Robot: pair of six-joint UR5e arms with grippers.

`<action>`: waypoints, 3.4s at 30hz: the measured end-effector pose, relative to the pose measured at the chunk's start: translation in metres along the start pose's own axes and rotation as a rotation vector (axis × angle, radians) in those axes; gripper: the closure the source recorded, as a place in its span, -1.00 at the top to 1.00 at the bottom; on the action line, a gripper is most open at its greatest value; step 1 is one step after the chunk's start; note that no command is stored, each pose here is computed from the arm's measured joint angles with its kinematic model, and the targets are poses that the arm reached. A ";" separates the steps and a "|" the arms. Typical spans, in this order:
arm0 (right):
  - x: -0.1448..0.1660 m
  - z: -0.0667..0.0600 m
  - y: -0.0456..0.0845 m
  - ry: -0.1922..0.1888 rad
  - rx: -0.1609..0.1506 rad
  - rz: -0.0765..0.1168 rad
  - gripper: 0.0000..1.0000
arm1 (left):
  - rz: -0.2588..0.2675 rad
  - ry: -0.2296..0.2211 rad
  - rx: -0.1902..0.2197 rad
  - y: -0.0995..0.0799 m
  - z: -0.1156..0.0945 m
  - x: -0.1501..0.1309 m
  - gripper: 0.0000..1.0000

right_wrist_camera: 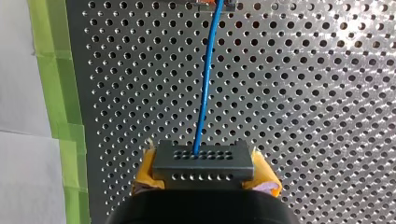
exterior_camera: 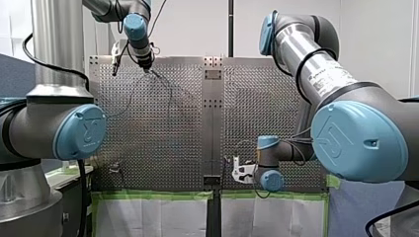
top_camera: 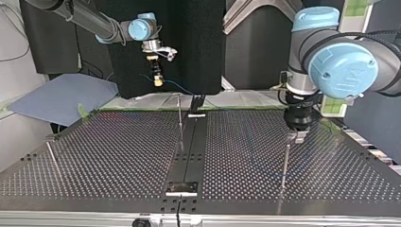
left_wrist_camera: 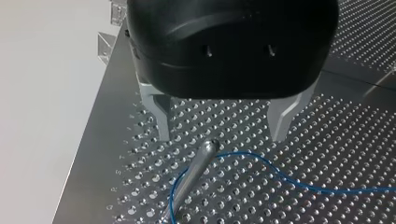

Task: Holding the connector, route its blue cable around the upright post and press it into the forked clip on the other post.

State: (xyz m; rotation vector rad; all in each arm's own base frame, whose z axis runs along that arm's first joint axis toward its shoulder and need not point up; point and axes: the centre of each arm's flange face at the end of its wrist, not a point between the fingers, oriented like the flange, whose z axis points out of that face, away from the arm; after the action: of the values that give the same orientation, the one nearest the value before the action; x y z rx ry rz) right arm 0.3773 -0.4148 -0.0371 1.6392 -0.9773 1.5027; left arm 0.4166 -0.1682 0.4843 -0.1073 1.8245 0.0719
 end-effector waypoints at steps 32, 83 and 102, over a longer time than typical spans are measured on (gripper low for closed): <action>0.001 0.000 -0.004 0.006 0.013 -0.001 -1.00 | 0.237 -0.186 0.044 -0.116 0.032 0.023 1.00; 0.001 -0.001 -0.006 0.007 0.016 -0.004 -1.00 | 0.381 -0.227 -0.243 -0.141 0.142 0.090 1.00; 0.000 -0.001 -0.008 0.006 0.019 -0.005 -1.00 | 0.437 -0.201 -0.308 -0.141 0.164 0.100 1.00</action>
State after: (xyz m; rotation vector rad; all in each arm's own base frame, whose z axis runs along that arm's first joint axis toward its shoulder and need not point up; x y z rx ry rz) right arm 0.3835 -0.4102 -0.0366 1.6484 -0.9575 1.5169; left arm 0.5648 -0.2945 0.3475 0.0819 1.5972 0.6499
